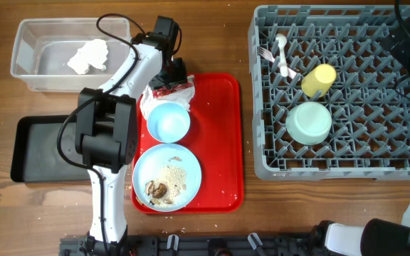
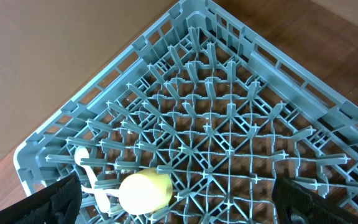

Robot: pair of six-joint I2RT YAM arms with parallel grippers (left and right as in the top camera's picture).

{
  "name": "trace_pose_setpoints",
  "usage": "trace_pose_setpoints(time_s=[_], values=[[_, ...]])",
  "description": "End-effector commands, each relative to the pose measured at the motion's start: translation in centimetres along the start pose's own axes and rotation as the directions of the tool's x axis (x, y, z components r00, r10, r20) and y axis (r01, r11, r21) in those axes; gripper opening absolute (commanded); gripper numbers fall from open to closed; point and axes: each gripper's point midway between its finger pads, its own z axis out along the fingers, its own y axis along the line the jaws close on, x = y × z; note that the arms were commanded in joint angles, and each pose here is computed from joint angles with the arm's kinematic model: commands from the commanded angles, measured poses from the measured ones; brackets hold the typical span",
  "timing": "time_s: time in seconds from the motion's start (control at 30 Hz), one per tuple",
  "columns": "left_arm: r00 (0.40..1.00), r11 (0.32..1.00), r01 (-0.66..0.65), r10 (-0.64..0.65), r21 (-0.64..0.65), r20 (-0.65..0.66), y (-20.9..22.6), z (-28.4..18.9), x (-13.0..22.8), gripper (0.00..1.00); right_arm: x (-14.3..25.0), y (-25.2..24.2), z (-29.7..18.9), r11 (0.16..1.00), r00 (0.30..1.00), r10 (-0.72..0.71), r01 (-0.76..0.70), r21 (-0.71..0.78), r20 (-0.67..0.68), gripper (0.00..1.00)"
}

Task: Sort waste into correct bins and load items into the dishwasher rack
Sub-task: 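Return the left gripper to the tray and grasp the remaining napkin, then carry the napkin to the clear bin and release it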

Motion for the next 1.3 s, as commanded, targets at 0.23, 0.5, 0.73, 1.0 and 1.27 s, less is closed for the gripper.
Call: trace_pose_setpoints(time_s=[0.23, 0.5, 0.73, 1.0, 1.27], values=[[0.997, 1.000, -0.014, 0.016, 0.024, -0.077, -0.7, 1.3, 1.8, 0.04, -0.1, -0.3, 0.4, 1.000, 1.000, 0.013, -0.013, 0.022, 0.002, 1.00], [0.998, 0.996, -0.008, 0.003, 0.084, 0.057, -2.0, -5.1, -0.5, 0.04, -0.1, -0.3, 0.4, 1.000, 1.000, 0.013, -0.013, 0.022, 0.002, 1.00], [0.991, 0.992, -0.003, -0.014, 0.126, 0.134, -2.6, -10.0, -1.2, 0.04, -0.1, -0.3, 0.4, 1.000, 1.000, 0.013, -0.013, 0.022, 0.002, 1.00], [0.987, 0.990, -0.003, -0.019, 0.138, 0.157, -2.6, -12.1, -1.1, 0.04, -0.1, -0.3, 0.4, 1.000, 1.000, 0.014, -0.014, 0.022, 0.002, 1.00], [0.978, 0.987, 0.007, -0.041, 0.163, 0.204, -2.8, -14.3, -1.5, 0.04, -0.1, -0.3, 0.4, 1.000, 1.000, 0.014, -0.014, 0.022, 0.002, 1.00]])
